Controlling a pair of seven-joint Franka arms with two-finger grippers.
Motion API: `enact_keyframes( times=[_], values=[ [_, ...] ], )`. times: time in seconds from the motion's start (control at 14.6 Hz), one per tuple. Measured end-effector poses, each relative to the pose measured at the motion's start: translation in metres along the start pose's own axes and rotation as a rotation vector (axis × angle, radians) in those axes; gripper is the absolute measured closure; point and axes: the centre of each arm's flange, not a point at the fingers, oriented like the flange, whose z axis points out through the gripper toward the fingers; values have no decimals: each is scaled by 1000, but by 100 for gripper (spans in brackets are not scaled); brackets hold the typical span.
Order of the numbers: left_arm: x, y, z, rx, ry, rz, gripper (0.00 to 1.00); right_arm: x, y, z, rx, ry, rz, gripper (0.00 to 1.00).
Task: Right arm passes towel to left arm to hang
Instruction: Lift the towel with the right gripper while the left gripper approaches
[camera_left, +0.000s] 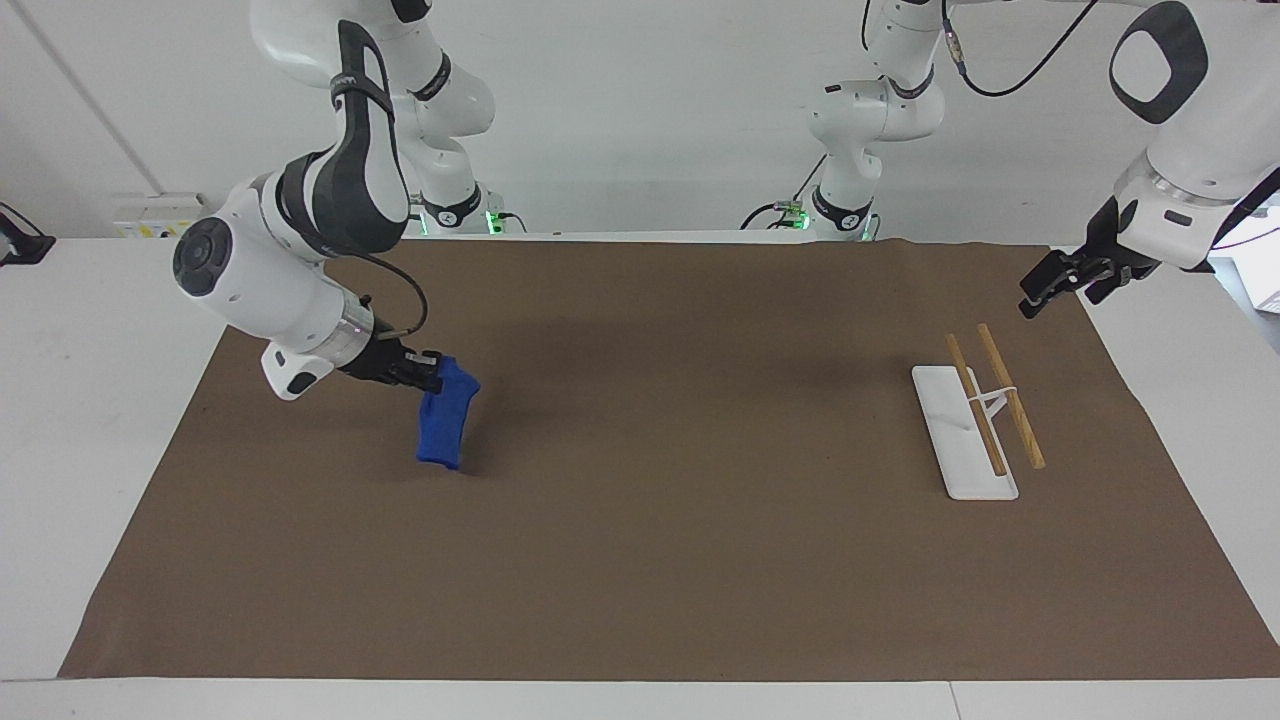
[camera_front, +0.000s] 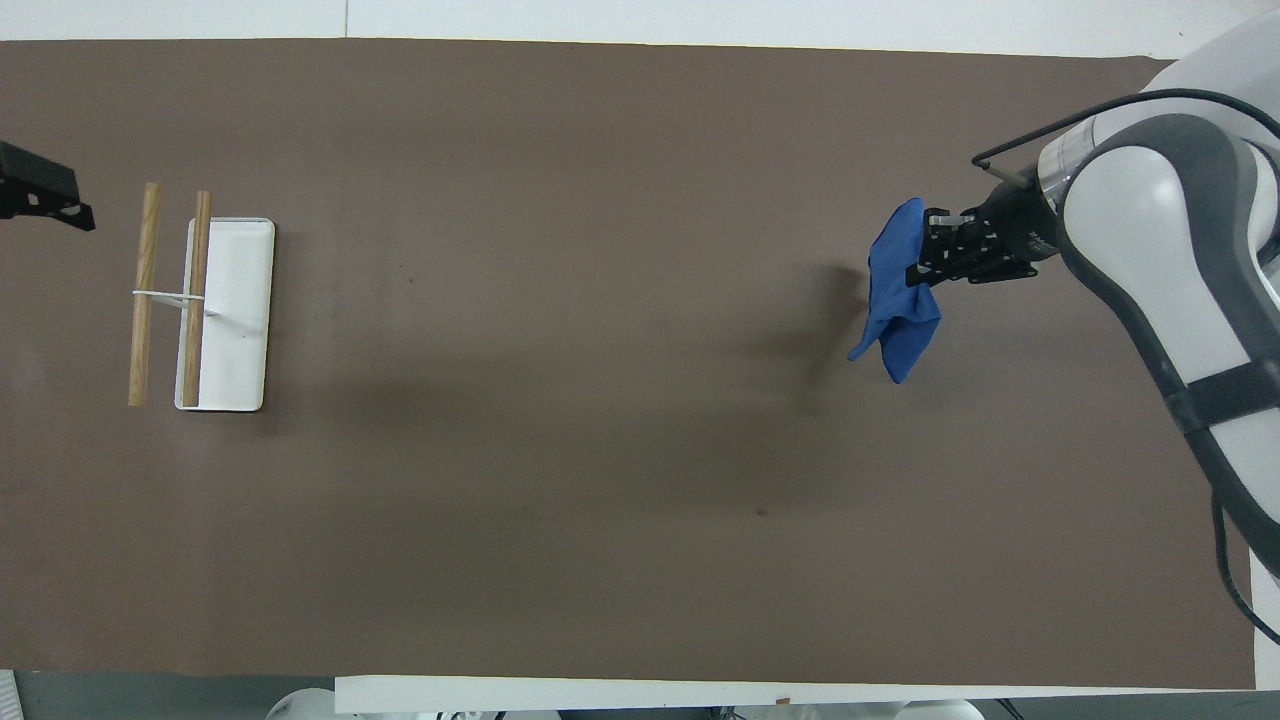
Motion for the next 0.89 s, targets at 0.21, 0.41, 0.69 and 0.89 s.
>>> enact_keyframes(
  times=[0.21,0.41,0.69,0.89],
  values=[
    [-25,75,-1,-76,84,-272,0,-28,-65,18,164,-100,171,92],
    [-59,135,3,-132,92,-455,0,-52,-119,37,250,-155,278,92],
    [-105,191,32,-128,42,-630,0,-79,-170,57,335,-203,438,92],
    [-145,223,71,-81,2,-764,0,-81,-179,55,399,-256,574,92]
  ],
)
